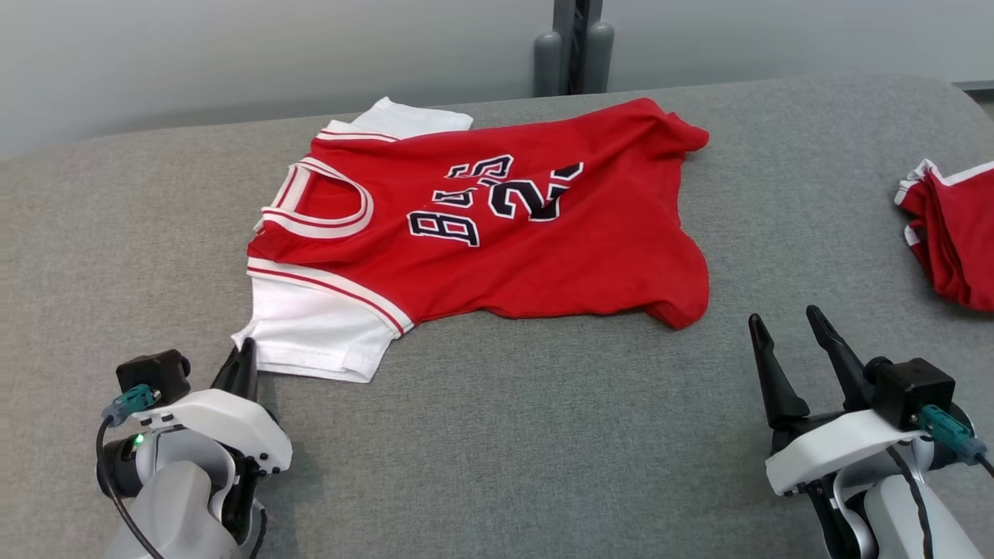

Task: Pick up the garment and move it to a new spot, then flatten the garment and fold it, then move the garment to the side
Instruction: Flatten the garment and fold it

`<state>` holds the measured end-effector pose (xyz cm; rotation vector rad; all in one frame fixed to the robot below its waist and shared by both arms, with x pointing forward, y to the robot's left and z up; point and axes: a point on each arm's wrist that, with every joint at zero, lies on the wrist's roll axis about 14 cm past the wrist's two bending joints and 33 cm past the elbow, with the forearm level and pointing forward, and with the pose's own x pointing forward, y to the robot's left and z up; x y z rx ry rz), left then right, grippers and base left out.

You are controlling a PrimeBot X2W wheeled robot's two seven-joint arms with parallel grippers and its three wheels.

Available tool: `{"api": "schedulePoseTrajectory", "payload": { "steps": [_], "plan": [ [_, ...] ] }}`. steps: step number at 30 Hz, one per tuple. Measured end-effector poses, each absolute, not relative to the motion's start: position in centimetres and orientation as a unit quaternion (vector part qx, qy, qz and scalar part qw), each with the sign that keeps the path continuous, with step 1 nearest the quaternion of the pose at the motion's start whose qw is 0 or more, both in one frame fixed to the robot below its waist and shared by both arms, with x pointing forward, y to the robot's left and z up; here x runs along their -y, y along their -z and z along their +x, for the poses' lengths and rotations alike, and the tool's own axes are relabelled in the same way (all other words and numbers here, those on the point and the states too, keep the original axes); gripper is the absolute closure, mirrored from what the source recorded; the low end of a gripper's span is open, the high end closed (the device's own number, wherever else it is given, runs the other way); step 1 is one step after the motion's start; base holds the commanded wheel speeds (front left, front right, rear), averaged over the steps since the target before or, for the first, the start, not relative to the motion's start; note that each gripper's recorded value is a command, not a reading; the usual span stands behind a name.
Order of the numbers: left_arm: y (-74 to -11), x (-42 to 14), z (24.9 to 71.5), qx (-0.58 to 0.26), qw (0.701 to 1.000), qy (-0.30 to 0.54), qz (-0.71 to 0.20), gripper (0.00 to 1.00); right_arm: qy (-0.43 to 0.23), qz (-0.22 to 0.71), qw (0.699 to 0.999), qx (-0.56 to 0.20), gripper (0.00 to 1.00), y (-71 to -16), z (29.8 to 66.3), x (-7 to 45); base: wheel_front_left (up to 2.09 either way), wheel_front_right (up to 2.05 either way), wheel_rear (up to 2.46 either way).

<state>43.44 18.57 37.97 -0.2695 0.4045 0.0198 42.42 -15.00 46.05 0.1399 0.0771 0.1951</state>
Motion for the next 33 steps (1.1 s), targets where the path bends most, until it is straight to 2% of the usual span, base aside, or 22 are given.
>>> {"api": "schedulePoseTrajectory", "payload": {
  "steps": [7,14,24,33],
  "plan": [
    [-40.5,-19.4,42.8,-0.15,0.976,-0.023,-0.158,1.0,-0.092,0.117,0.985,-0.082,0.0,-43.8,42.5,13.7,0.0,0.0,0.0],
    [-43.0,-21.9,41.0,-0.094,0.98,-0.062,-0.162,1.0,-0.113,0.16,0.972,-0.128,0.0,-41.8,42.8,10.3,0.0,0.0,0.0],
    [-43.2,-22.8,38.3,-0.087,0.981,-0.077,-0.157,1.0,-0.106,0.23,0.95,-0.181,0.0,-39.6,42.9,7.8,0.0,0.0,0.0],
    [-43.1,-22.3,38.0,-0.092,0.98,-0.074,-0.159,1.0,-0.101,0.243,0.942,-0.21,0.0,-38.3,43.5,6.9,0.0,0.0,0.0]
  ]
}}
